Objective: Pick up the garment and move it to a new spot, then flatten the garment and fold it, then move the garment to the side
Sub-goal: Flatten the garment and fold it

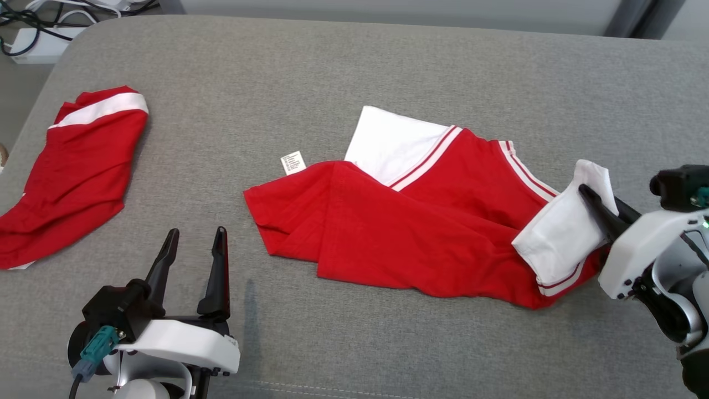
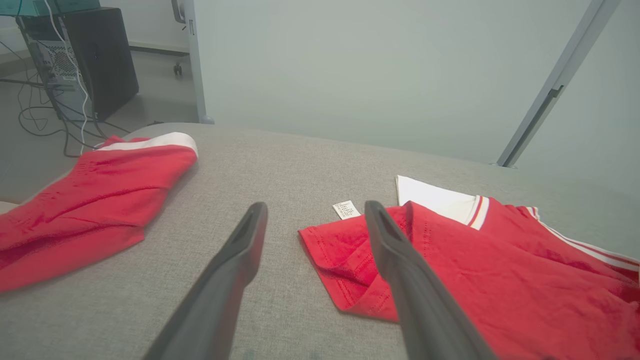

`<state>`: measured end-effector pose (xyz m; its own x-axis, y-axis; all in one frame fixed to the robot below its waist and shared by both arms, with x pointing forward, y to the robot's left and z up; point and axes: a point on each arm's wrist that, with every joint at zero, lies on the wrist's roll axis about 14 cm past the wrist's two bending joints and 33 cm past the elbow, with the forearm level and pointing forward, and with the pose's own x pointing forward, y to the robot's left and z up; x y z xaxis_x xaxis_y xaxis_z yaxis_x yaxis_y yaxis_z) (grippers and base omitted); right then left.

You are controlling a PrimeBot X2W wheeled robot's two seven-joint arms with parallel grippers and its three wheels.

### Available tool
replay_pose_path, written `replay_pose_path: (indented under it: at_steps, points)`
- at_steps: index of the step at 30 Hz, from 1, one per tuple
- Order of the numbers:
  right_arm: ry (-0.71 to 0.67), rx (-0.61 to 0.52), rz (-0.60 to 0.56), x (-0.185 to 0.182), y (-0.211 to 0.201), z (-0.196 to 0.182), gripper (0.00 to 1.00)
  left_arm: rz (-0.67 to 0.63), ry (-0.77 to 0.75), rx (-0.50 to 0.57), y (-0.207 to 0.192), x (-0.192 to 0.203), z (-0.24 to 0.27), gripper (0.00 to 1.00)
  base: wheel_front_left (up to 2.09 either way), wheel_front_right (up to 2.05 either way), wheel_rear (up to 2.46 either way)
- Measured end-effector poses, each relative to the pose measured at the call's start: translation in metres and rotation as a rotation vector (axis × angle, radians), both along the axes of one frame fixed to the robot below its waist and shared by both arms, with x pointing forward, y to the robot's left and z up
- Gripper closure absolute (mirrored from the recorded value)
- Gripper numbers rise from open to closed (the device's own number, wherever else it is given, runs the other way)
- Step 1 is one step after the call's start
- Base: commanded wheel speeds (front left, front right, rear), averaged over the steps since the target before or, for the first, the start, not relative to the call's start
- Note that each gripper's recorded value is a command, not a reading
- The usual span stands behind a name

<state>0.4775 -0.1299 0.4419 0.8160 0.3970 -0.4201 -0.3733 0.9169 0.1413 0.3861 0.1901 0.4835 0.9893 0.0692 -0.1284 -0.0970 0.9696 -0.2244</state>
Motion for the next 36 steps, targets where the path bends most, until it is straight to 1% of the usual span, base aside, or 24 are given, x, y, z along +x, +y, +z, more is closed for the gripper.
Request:
replay_pose_path:
  at_steps: [3,4,9,11,13,14,15,16,20,22,25,28,30,34,35,36]
  points:
    - [-0.069,0.073,-0.048,-0.005,-0.008,0.011,1.00,-0.014,0.002,0.000,-0.004,0.003,-0.001,0.00,0.00,0.00,0.00]
    - [-0.098,0.105,-0.074,-0.016,-0.015,0.011,1.00,-0.024,0.002,-0.001,-0.007,0.005,-0.002,0.00,0.00,0.00,0.00]
    - [-0.151,0.158,-0.100,-0.055,-0.023,0.001,1.00,-0.058,0.008,0.012,-0.013,0.011,-0.005,0.00,0.00,0.00,0.00]
    - [-0.181,0.189,-0.150,-0.065,-0.034,-0.001,1.00,-0.073,0.014,0.014,-0.016,0.015,-0.006,0.00,0.00,0.00,0.00]
    - [-0.170,0.194,-0.206,-0.074,-0.048,-0.010,1.00,-0.091,0.015,0.011,-0.021,0.017,-0.006,0.00,0.00,0.00,0.00]
    - [-0.162,0.189,-0.231,-0.078,-0.055,-0.016,0.84,-0.099,0.018,0.010,-0.023,0.018,-0.007,0.00,0.00,0.00,0.00]
    - [-0.152,0.196,-0.260,-0.082,-0.062,-0.020,0.28,-0.106,0.017,0.010,-0.025,0.020,-0.006,0.00,0.00,0.00,0.00]
    - [-0.139,0.205,-0.294,-0.085,-0.068,-0.024,0.00,-0.113,0.013,0.009,-0.027,0.021,-0.006,0.00,0.00,0.00,0.00]
    - [-0.113,0.215,-0.383,-0.096,-0.087,-0.034,0.00,-0.137,0.020,0.010,-0.033,0.023,-0.005,0.00,0.00,0.00,0.00]
    - [-0.118,0.234,-0.436,-0.098,-0.096,-0.034,0.00,-0.140,0.017,0.010,-0.033,0.023,-0.003,0.00,0.00,0.00,0.00]
    - [-0.194,0.259,-0.530,-0.098,-0.118,-0.016,0.00,-0.144,0.009,0.009,-0.034,0.022,0.002,0.00,0.00,0.00,0.00]
    - [-0.277,0.268,-0.579,-0.103,-0.132,0.007,0.00,-0.136,-0.011,0.009,-0.033,0.021,0.010,0.00,0.00,0.00,0.00]
    - [-0.335,0.255,-0.584,-0.105,-0.136,0.023,0.00,-0.128,-0.019,0.014,-0.031,0.019,0.014,0.00,0.00,0.00,0.00]
    - [-0.456,0.189,-0.558,-0.101,-0.139,0.056,0.00,-0.119,-0.042,0.016,-0.028,0.016,0.024,0.00,0.00,0.00,0.00]
    - [-0.509,0.158,-0.528,-0.097,-0.131,0.071,0.00,-0.116,-0.046,0.015,-0.027,0.011,0.026,0.00,0.00,0.00,0.00]
    - [-0.536,0.151,-0.510,-0.094,-0.125,0.078,0.00,-0.115,-0.049,0.017,-0.027,0.009,0.027,0.00,0.00,0.00,0.00]
